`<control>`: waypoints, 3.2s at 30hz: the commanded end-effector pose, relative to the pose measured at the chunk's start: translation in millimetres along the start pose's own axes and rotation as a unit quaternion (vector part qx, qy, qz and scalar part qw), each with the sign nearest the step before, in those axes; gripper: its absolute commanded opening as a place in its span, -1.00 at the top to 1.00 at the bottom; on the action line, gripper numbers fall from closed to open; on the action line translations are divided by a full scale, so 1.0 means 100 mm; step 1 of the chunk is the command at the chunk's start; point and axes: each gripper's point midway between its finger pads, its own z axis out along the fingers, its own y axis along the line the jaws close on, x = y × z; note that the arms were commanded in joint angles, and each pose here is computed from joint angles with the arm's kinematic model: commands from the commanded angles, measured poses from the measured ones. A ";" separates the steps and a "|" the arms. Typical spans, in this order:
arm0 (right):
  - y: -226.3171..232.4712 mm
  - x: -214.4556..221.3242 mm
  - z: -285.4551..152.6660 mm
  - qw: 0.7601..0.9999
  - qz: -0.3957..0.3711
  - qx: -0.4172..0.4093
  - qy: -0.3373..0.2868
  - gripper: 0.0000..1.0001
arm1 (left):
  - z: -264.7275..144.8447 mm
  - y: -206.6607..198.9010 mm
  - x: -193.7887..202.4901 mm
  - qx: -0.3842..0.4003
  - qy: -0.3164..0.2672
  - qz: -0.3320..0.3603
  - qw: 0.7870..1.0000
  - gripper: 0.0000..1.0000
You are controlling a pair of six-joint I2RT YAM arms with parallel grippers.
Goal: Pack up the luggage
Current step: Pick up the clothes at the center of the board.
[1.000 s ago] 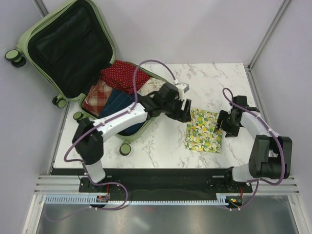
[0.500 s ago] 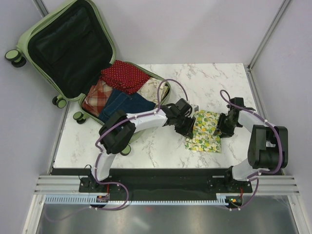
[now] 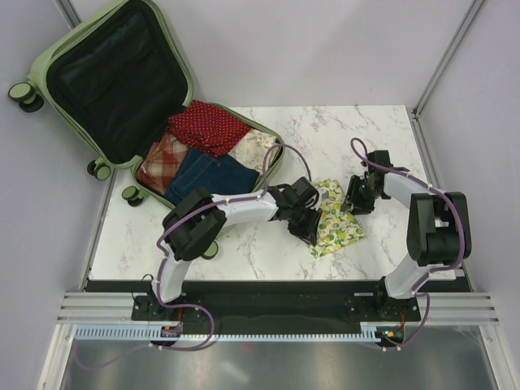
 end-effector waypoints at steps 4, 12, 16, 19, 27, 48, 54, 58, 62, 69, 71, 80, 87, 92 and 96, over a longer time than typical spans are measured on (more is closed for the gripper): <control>0.23 0.02 0.15 0.999 -0.025 -0.021 -0.001 -0.10 | -0.29 0.04 0.13 -0.046 -0.009 -0.017 0.999 0.01; 0.29 -0.15 0.04 0.997 -0.071 -0.031 -0.032 -0.61 | -0.71 0.11 0.07 -0.095 -0.056 -0.061 0.992 -0.59; 0.37 -0.29 0.04 0.995 -0.080 -0.041 -0.052 -0.65 | -0.68 0.20 0.02 -0.098 -0.060 -0.095 0.989 -0.62; 0.37 -0.28 0.12 0.995 -0.079 -0.045 -0.041 -0.50 | -0.62 0.28 -0.06 -0.095 -0.073 -0.117 0.986 -0.65; 0.18 -0.02 0.20 0.999 -0.054 -0.009 0.005 0.11 | -0.60 0.22 -0.36 -0.033 -0.131 -0.140 0.981 -0.74; 0.16 0.40 0.01 0.999 -0.022 -0.009 0.038 0.15 | -0.30 0.59 -0.14 -0.094 -0.121 -0.284 0.947 -0.79; 0.17 0.57 0.00 0.999 -0.015 -0.010 0.047 0.16 | -0.16 0.72 -0.06 -0.113 -0.112 -0.306 0.939 -0.81; 0.21 0.62 0.00 0.999 -0.013 -0.017 0.046 0.15 | -0.08 0.75 -0.06 -0.119 -0.109 -0.305 0.939 -0.81; 0.25 0.63 -0.01 0.999 -0.019 -0.022 0.045 0.16 | -0.03 0.75 -0.04 -0.122 -0.105 -0.300 0.940 -0.72; 0.26 0.67 0.01 0.998 -0.020 -0.025 0.051 0.16 | 0.02 0.76 -0.04 -0.130 -0.104 -0.282 0.945 0.18; 0.26 0.69 0.02 0.998 -0.019 -0.027 0.053 0.16 | 0.03 0.77 -0.03 -0.135 -0.103 -0.276 0.946 0.40; 0.26 0.62 -0.06 0.999 -0.027 -0.016 0.042 -0.60 | -0.25 0.56 -0.44 -0.146 -0.160 -0.179 0.960 0.95; 0.09 0.33 -0.19 0.998 -0.043 0.040 0.003 -0.96 | -0.84 0.20 -0.96 -0.178 -0.230 -0.079 0.954 0.95; 0.04 0.24 -0.25 0.999 -0.032 0.038 -0.011 -0.96 | -1.05 0.07 -1.18 -0.193 -0.235 -0.016 0.953 0.95; 0.02 0.23 -0.29 0.999 -0.028 0.037 -0.017 -0.96 | -1.12 0.10 -1.24 -0.218 -0.204 0.033 0.954 0.95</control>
